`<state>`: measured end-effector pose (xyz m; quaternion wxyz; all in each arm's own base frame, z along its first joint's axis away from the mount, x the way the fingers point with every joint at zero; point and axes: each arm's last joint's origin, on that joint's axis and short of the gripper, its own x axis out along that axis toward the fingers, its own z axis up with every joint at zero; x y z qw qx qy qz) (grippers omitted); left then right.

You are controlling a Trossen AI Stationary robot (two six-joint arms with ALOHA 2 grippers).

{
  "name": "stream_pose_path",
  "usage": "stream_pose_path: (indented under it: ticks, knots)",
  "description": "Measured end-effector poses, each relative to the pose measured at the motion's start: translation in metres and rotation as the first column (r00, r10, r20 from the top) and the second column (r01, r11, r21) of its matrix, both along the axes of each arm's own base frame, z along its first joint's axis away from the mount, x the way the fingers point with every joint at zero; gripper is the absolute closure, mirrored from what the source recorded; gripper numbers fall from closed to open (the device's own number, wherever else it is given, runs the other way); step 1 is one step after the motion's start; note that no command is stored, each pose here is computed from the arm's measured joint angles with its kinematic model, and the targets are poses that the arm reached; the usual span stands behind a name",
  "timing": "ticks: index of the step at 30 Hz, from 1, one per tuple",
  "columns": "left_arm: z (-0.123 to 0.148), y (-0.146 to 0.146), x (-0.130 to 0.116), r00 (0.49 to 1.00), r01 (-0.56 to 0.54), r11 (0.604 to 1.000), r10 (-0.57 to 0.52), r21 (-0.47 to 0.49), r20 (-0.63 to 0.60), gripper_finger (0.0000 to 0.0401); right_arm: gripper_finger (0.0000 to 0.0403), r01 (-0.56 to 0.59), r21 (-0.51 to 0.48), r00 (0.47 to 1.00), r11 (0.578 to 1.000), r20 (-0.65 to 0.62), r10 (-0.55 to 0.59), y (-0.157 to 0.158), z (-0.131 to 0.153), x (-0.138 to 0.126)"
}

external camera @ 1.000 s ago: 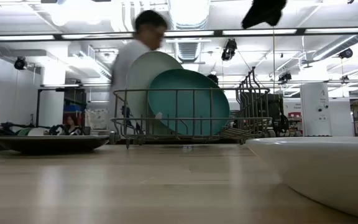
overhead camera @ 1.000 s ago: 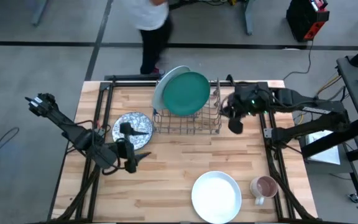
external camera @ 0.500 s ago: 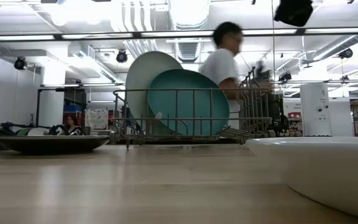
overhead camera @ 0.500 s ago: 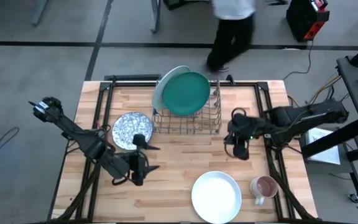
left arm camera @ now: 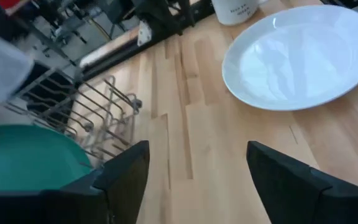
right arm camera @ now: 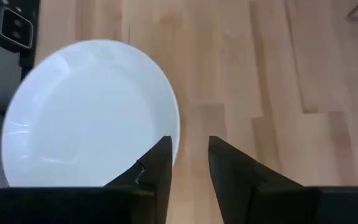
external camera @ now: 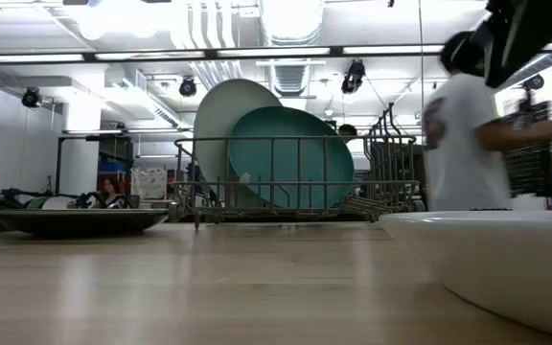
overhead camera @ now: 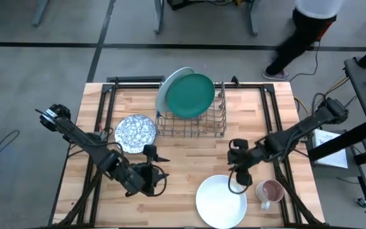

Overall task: Sort dishes
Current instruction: Put the white plate into the dish rack

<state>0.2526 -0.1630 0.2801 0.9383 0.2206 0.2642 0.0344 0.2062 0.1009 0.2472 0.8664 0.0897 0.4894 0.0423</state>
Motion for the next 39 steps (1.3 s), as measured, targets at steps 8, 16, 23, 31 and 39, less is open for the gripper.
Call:
stream_pose_path:
  ticks: [8, 16, 23, 31, 39]
  knots:
    - [-0.012, -0.003, 0.003, 0.998, -0.046, 0.998, 0.044, -0.038, -0.038, 0.0145, 0.025, 0.017, -0.027, 0.997, 0.999, -0.076, -0.019, 0.023, -0.038, 0.012]
    - [-0.012, -0.003, 0.003, 0.998, -0.053, 0.997, 0.051, -0.049, -0.037, 0.0146, 0.0218, 0.052, -0.03, 0.975, 0.998, -0.213, -0.057, 0.035, -0.072, 0.023]
    - [-0.012, -0.003, 0.003, 0.998, -0.053, 0.997, 0.051, -0.048, -0.038, 0.0146, 0.0211, 0.068, -0.025, 0.964, 0.997, -0.257, -0.072, 0.04, -0.091, 0.03]
    - [-0.014, -0.002, 0.002, 0.998, -0.057, 0.997, 0.055, -0.05, -0.041, 0.0146, 0.0212, 0.072, -0.029, 0.958, 0.997, -0.277, -0.078, 0.044, -0.106, 0.036]
    - [-0.014, -0.002, 0.002, 0.998, -0.058, 0.997, 0.056, -0.052, -0.039, 0.0146, 0.0216, 0.056, -0.021, 0.966, 0.998, -0.251, -0.06, 0.049, -0.117, 0.044]
